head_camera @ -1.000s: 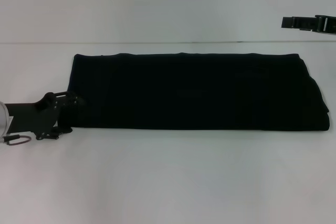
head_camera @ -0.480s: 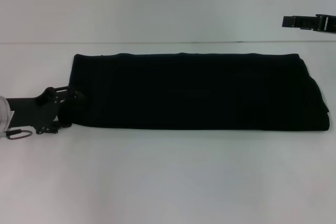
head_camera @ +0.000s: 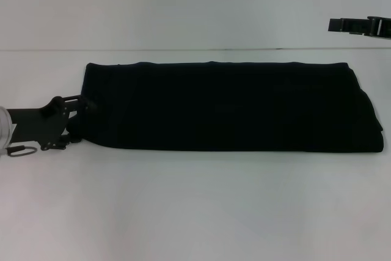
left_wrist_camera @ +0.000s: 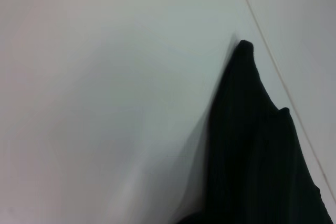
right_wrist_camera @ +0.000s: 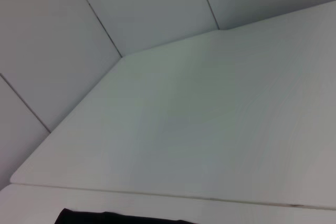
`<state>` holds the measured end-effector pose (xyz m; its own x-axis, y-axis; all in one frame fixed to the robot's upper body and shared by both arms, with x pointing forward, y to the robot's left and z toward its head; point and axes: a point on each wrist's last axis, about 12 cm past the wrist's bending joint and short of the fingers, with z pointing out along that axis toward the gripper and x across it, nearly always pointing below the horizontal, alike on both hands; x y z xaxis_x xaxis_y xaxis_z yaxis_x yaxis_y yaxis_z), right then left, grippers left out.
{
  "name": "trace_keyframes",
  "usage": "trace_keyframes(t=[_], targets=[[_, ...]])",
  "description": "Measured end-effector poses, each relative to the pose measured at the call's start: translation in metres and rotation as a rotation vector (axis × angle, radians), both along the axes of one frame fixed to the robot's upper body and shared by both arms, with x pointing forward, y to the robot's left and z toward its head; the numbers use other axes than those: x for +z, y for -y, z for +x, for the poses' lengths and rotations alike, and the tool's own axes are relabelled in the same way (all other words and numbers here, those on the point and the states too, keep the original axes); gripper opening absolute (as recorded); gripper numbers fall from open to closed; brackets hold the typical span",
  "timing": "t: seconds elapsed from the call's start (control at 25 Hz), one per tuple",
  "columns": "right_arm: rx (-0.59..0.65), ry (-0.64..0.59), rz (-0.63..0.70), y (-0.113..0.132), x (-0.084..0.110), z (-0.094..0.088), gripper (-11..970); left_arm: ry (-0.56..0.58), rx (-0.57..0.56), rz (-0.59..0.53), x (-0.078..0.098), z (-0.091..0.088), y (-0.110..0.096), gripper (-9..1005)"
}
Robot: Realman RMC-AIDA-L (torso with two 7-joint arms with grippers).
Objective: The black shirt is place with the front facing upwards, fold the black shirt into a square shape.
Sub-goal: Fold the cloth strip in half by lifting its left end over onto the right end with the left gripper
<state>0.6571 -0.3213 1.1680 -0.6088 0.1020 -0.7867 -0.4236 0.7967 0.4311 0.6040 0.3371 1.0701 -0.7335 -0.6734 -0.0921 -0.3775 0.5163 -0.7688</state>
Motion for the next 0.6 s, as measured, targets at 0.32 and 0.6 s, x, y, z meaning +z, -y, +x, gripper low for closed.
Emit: trace_keyframes(t=[0.32, 0.6], targets=[[-0.001, 0.007, -0.004, 0.0007, 0.0021, 0.0005, 755, 0.025, -0.020, 0.017, 0.0039, 0.0064, 0.0050, 876], [-0.001, 0.007, -0.002, 0.0006, 0.0022, 0.0005, 752, 0.048, -0.041, 0.035, 0.0060, 0.0087, 0.0064, 876]])
